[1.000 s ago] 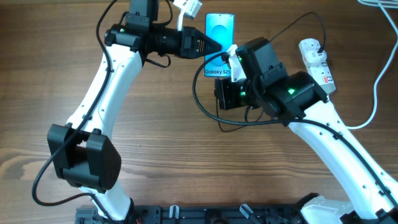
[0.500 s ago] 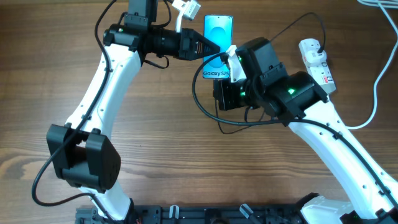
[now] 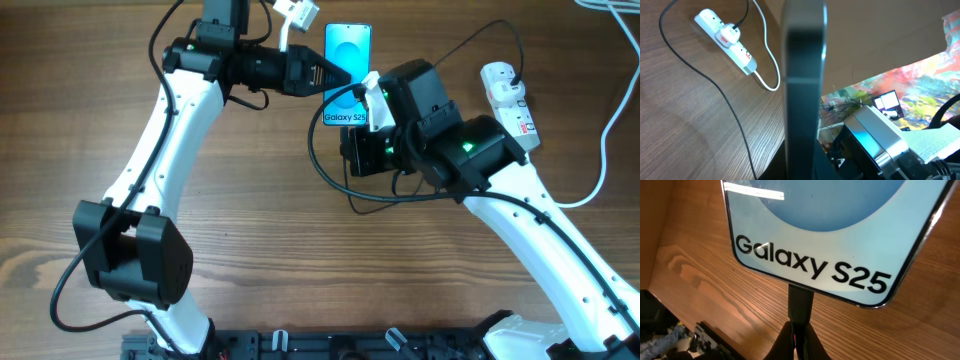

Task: Plug charger to phone and switch on socket
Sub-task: 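Open the right gripper to release the plug and pull it away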

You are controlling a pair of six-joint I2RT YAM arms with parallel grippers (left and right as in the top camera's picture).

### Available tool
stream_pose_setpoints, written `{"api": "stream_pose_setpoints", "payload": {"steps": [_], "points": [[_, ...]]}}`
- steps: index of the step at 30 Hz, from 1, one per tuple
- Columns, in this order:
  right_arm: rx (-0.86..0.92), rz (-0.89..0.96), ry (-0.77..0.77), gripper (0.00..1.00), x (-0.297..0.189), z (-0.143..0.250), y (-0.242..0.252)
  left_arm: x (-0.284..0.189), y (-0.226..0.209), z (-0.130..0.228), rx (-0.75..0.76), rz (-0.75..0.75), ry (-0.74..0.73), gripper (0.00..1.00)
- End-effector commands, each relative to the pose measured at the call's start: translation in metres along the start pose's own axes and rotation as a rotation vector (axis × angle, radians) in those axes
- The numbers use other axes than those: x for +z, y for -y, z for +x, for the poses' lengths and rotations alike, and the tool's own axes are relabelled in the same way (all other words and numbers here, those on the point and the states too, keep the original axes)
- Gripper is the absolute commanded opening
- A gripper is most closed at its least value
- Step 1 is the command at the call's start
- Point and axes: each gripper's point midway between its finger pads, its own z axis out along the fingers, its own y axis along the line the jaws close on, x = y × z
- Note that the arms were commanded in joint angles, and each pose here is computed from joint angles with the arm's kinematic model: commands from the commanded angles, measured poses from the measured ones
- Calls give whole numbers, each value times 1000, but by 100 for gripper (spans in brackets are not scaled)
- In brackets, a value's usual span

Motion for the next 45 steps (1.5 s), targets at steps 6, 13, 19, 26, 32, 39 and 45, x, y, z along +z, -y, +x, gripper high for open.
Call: {"api": "stream_pose_setpoints", "payload": {"steps": [6, 13, 19, 26, 32, 39, 45], "points": [[-38, 35, 143, 4, -17, -33, 3, 4, 19, 9, -7, 95, -35, 4], [-37, 48, 150, 4, -17, -34, 6, 4, 17, 9, -11, 82, -35, 4], [-37, 54, 155, 4, -18, -35, 6, 5, 13, 11, -21, 60, -37, 4], [-41, 48, 169, 4, -18, -39, 5, 5, 13, 12, -24, 60, -40, 4], [-37, 52, 155, 15, -18, -35, 6, 4, 12, 11, -23, 54, -39, 4], [-30, 62, 129, 22, -17, -29, 9, 5, 8, 11, -22, 29, -36, 4], [-23, 61, 97, 30, -16, -21, 10, 4, 1, 7, -5, -13, -21, 4]]}}
